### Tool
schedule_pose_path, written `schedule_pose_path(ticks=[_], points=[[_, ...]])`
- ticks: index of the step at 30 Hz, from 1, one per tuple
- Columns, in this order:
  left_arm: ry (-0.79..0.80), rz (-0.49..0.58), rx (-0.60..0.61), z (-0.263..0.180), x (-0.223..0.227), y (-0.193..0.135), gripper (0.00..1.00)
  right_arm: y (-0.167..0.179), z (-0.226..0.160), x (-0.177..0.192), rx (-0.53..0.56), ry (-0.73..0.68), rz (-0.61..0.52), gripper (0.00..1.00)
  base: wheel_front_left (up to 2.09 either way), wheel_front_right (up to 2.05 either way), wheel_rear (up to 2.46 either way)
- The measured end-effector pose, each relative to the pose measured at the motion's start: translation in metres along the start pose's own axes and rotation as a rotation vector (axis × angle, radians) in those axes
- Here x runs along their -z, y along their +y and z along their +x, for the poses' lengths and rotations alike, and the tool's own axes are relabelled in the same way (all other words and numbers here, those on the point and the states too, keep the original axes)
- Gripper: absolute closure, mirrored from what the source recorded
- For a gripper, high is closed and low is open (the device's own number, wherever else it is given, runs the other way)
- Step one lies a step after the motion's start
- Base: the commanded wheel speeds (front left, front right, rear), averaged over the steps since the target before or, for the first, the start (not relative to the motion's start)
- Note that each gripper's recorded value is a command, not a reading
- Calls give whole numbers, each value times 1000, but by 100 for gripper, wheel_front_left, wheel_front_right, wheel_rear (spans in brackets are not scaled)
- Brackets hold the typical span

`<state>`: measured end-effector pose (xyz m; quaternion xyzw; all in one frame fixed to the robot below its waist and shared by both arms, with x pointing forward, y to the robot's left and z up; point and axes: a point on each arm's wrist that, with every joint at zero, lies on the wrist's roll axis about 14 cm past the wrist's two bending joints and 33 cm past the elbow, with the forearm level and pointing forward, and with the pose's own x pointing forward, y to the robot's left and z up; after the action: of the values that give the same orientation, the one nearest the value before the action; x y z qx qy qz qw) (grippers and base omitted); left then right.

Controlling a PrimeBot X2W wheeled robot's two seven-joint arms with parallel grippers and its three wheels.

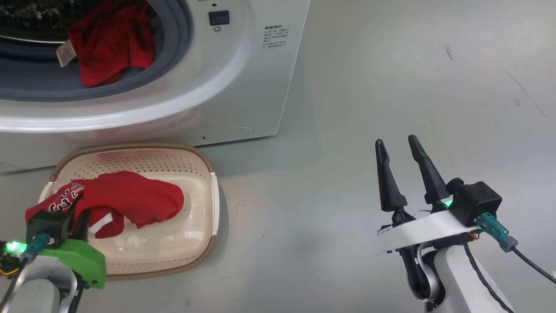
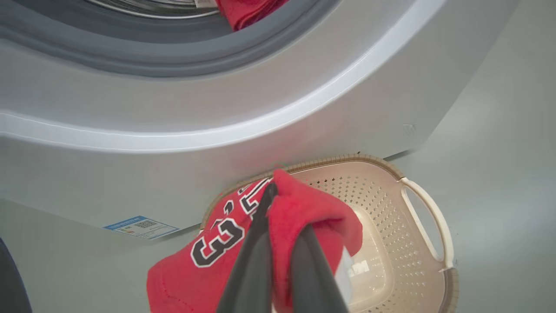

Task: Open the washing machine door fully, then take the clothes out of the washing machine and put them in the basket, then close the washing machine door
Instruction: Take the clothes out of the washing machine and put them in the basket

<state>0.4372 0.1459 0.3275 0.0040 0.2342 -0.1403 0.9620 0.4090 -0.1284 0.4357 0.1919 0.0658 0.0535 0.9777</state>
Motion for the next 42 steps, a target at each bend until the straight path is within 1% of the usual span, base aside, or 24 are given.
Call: schedule_pose_path(ticks=[4, 12, 20, 29, 38, 39, 40, 41, 42], points=[[56, -5, 8, 10, 18, 0, 100, -7, 5, 1, 17, 2, -5, 0, 0, 0, 0], [111, 10, 55, 43, 34, -10, 100, -25, 10, 7, 62, 17, -19, 0, 0, 0, 0], [152, 32, 98, 67, 49, -21, 100, -40, 11, 14, 109, 38, -25, 0, 0, 0, 0], [294, 20, 108, 63, 93, -25, 100, -46, 13, 17, 123, 46, -24, 0, 0, 0, 0], [325, 7, 101, 66, 103, -25, 100, -46, 14, 20, 129, 55, -27, 0, 0, 0, 0], [324, 6, 100, 66, 103, -25, 84, -47, 14, 20, 131, 54, -28, 0, 0, 0, 0], [326, 2, 99, 66, 103, -26, 50, -47, 14, 19, 132, 53, -28, 0, 0, 0, 0], [329, -4, 98, 66, 103, -28, 0, -47, 14, 19, 133, 52, -29, 0, 0, 0, 0], [333, -11, 96, 65, 104, -29, 0, -47, 14, 18, 131, 50, -28, 0, 0, 0, 0]])
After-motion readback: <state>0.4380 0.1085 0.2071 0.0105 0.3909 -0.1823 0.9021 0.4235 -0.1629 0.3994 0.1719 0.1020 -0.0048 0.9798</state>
